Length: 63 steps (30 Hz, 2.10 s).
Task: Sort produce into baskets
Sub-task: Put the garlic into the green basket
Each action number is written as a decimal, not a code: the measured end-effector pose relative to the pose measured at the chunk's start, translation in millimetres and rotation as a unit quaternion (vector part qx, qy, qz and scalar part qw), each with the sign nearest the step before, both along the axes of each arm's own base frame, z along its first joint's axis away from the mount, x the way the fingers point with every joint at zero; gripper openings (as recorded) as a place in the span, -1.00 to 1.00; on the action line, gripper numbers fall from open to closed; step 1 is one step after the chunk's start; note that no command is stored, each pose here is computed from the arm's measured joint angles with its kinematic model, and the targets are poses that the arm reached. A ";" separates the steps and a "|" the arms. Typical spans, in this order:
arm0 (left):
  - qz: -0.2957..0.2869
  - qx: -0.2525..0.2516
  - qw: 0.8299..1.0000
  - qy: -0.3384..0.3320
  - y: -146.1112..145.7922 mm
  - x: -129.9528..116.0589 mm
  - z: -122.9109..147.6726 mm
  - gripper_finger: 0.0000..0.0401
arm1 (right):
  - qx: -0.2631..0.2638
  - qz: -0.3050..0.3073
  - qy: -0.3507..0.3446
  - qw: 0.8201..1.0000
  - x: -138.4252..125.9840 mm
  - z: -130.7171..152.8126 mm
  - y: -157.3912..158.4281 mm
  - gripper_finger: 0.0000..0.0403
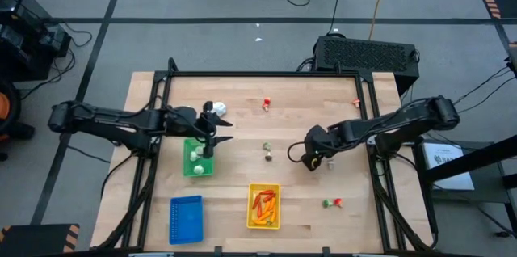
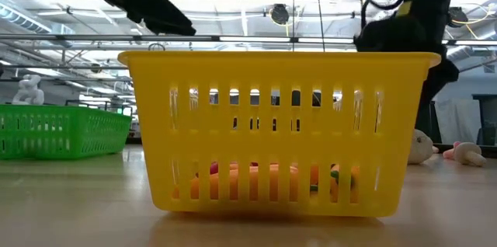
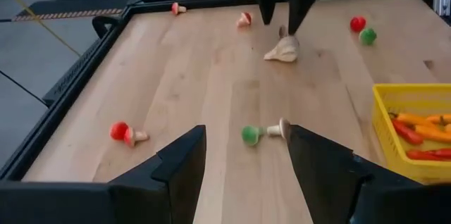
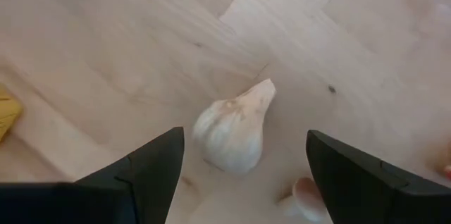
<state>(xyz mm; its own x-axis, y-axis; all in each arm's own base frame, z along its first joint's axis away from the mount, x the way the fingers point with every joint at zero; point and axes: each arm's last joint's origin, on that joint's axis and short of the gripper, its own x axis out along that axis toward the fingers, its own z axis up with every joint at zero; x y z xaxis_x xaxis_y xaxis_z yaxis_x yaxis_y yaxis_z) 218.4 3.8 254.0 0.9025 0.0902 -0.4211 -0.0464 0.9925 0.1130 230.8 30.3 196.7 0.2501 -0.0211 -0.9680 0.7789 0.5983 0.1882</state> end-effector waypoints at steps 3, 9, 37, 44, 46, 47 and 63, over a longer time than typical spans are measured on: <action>0.001 0.000 1.000 0.008 0.3 2.4 -3.2 0.04 | 0.005 -0.005 0.014 1.000 5.8 -9.6 1.1 0.43; 0.000 0.001 1.000 0.022 0.4 5.9 -8.5 0.04 | 0.012 -0.007 0.050 0.999 12.4 -27.1 3.9 0.43; 0.008 -0.002 1.000 0.027 3.9 7.1 -10.3 0.04 | -0.021 0.004 0.076 0.997 16.3 -40.8 2.7 -0.21; 0.008 -0.026 1.000 0.008 3.4 10.8 -8.9 0.04 | -0.040 0.058 0.006 0.997 39.0 -18.8 5.0 -0.28; -0.009 -0.039 0.999 0.003 1.9 16.1 -11.4 0.04 | -0.054 0.095 -0.044 0.993 51.8 -7.1 6.8 -0.25; -0.019 -0.042 0.999 0.003 0.4 19.4 -13.6 0.04 | -0.062 0.120 -0.076 0.988 59.0 -0.6 8.8 -0.24; -0.219 0.111 0.963 -0.112 -50.8 60.1 -28.8 0.04 | -0.033 0.359 -0.383 0.850 102.4 44.3 27.2 -0.21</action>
<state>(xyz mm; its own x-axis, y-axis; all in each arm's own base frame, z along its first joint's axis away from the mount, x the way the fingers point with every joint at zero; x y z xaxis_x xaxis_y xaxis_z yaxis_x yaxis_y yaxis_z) 278.5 -46.9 225.3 0.9405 -0.2540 -0.2256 0.3228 0.8753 0.3602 333.2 57.5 241.0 0.7783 0.3550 -0.5179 -0.1278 0.8971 0.4230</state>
